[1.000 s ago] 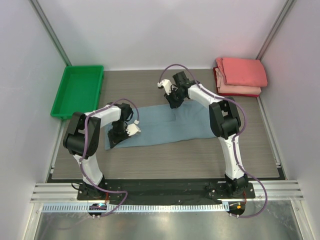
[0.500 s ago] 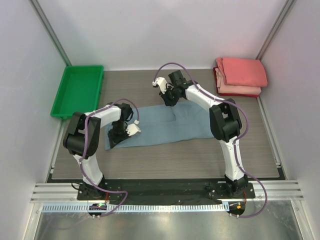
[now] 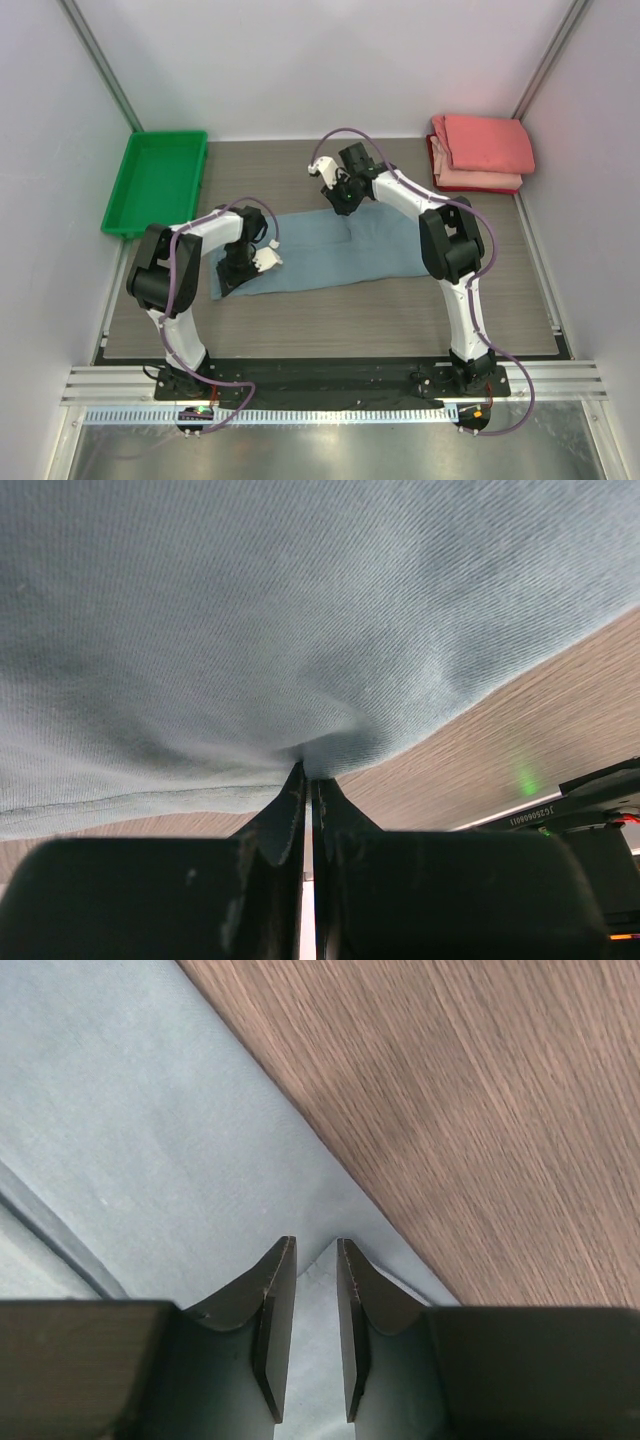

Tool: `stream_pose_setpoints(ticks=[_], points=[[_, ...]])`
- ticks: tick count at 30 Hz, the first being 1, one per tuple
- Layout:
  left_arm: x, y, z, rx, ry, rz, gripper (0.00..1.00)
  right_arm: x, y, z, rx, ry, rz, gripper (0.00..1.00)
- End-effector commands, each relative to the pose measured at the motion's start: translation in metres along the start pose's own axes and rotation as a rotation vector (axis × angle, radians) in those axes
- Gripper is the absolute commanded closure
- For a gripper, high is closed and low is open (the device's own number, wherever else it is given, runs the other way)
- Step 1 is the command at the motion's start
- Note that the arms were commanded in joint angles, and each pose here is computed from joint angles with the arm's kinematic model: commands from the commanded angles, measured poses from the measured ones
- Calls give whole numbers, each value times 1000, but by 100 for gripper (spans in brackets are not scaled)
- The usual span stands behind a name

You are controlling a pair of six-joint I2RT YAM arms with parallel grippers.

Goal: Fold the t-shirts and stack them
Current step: Fold the tshirt

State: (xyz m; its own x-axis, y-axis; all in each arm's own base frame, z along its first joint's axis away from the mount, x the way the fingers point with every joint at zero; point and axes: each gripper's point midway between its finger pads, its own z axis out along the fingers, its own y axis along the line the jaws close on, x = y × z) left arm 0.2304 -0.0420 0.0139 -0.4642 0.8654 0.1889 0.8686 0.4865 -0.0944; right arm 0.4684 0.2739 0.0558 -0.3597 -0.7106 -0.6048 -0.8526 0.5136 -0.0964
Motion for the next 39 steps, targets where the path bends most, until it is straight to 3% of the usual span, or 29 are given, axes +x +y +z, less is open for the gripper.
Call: stream_pose_setpoints(ticks=[1,12,30,39], points=[[-17,-1,-1,17,-54,-6,100,-17,-10,-13,51,-43,-16,73],[-18,0,0,18,-49,-1,100,-4,-10,-4,54,-4,-7,78],[-21,2,-1,16,-53,-1,100,16,-2,10,19,60,15,78],[-23,2,0,18,-55,-12,100,15,-5,9,33,63,11,95]])
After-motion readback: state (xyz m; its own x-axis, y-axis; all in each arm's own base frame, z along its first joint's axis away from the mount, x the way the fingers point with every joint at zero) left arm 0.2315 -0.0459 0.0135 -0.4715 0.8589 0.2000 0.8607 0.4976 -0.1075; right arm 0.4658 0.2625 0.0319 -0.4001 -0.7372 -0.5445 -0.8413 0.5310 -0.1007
